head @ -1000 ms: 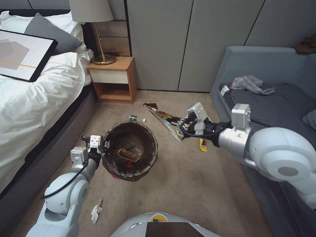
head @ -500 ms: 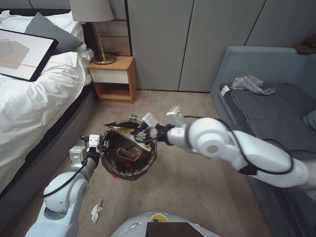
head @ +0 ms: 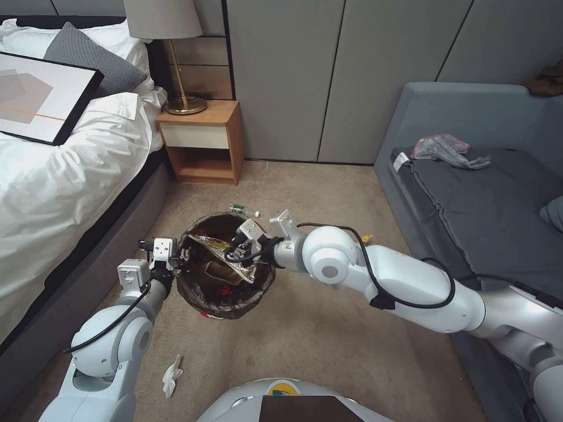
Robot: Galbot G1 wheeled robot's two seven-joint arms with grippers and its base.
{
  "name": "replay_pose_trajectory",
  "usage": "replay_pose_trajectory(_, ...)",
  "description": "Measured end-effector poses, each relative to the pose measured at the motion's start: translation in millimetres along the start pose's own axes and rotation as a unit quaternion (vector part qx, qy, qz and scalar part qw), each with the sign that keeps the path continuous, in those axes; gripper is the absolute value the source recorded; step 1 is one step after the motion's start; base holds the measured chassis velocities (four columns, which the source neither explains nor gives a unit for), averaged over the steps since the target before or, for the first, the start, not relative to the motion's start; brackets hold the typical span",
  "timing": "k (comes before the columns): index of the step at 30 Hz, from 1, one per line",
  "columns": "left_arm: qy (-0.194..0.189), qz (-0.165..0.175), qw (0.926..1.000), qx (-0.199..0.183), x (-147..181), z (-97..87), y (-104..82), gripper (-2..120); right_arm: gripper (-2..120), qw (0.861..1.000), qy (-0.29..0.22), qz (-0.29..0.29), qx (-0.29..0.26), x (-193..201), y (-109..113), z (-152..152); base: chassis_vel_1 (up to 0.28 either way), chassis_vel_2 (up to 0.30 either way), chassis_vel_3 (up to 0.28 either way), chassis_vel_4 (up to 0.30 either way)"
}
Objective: Pick up the trash bin, then pick up the garbage from the floor and place it into the trash bin.
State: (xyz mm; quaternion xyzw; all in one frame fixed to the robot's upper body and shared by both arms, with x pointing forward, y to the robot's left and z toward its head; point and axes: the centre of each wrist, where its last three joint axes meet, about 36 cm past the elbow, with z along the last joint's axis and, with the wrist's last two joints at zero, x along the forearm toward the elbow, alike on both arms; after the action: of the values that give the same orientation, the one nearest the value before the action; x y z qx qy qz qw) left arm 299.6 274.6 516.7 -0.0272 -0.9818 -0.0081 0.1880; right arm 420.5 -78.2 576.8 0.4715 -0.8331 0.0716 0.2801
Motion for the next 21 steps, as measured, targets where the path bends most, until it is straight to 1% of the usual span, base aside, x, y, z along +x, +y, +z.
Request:
replay_pose_trajectory(1,0.0,0.0,1.0,0.0,0,0.0,0.0,0,5,1.0,0.0,0.0,0.0,0,0,0,0.0,0.0,0.0,0.0)
replay_pose_trajectory(2,0.0,0.0,1.0,0.001,0,-0.1,-0.2,0,18,1.0,-0.002,0.004,0.001,-1,0,4,0.0,0.0,0.0,0.0)
replay_pose_trajectory(3,0.0,0.001,1.0,0.001,0,-0.1,-0.2,0,19,1.0,-0.002,0.004,0.001,-1,0,4,0.0,0.0,0.0,0.0)
replay_pose_trajectory(4,0.0,0.001,1.0,0.002,0,0.0,-0.3,0,29,1.0,-0.003,0.006,0.001,-1,-1,6,0.0,0.0,0.0,0.0)
replay_pose_trajectory(6,0.0,0.001,1.0,0.002,0,0.0,-0.4,0,30,1.0,-0.003,0.009,0.0,-2,-1,7,0.0,0.0,0.0,0.0)
replay_pose_trajectory(8,0.0,0.002,1.0,0.002,0,0.1,-0.4,0,42,1.0,-0.006,0.019,-0.007,-3,-5,14,0.0,0.0,0.0,0.0)
replay_pose_trajectory(9,0.0,0.002,1.0,0.002,0,0.1,-0.4,0,42,1.0,-0.006,0.019,-0.007,-3,-5,14,0.0,0.0,0.0,0.0)
replay_pose_trajectory(11,-0.001,0.001,1.0,0.002,1,-0.1,0.3,0,52,0.999,-0.014,0.029,-0.02,-5,-9,22,0.0,0.0,0.0,0.0)
replay_pose_trajectory(12,-0.001,0.001,1.0,0.002,1,-0.1,0.3,0,52,0.999,-0.014,0.029,-0.02,-5,-9,22,0.0,0.0,0.0,0.0)
replay_pose_trajectory(13,-0.001,0.0,1.0,0.002,1,-0.4,0.9,0,62,0.998,-0.026,0.037,-0.038,-7,-12,28,0.0,0.0,0.0,0.0)
replay_pose_trajectory(14,-0.001,0.0,1.0,0.002,1,-0.6,1.0,0,67,0.997,-0.038,0.043,-0.053,-7,-16,32,0.0,0.0,0.0,0.0)
replay_pose_trajectory(15,-0.001,0.0,1.0,0.002,1,-0.6,1.0,0,67,0.997,-0.038,0.043,-0.053,-7,-16,32,0.0,0.0,0.0,0.0)
replay_pose_trajectory(18,-0.001,0.001,1.0,0.003,0,-0.5,0.8,0,82,0.994,-0.059,0.055,-0.08,-3,-22,37,0.0,0.0,0.0,0.0)
replay_pose_trajectory(20,-0.001,0.001,1.0,0.003,0,-0.4,0.8,0,83,0.993,-0.061,0.056,-0.082,-2,-23,37,0.0,0.0,0.0,0.0)
replay_pose_trajectory(21,-0.001,0.001,1.0,0.003,-1,-0.2,1.0,0,92,0.992,-0.071,0.061,-0.086,4,-24,37,0.0,0.0,0.0,0.0)
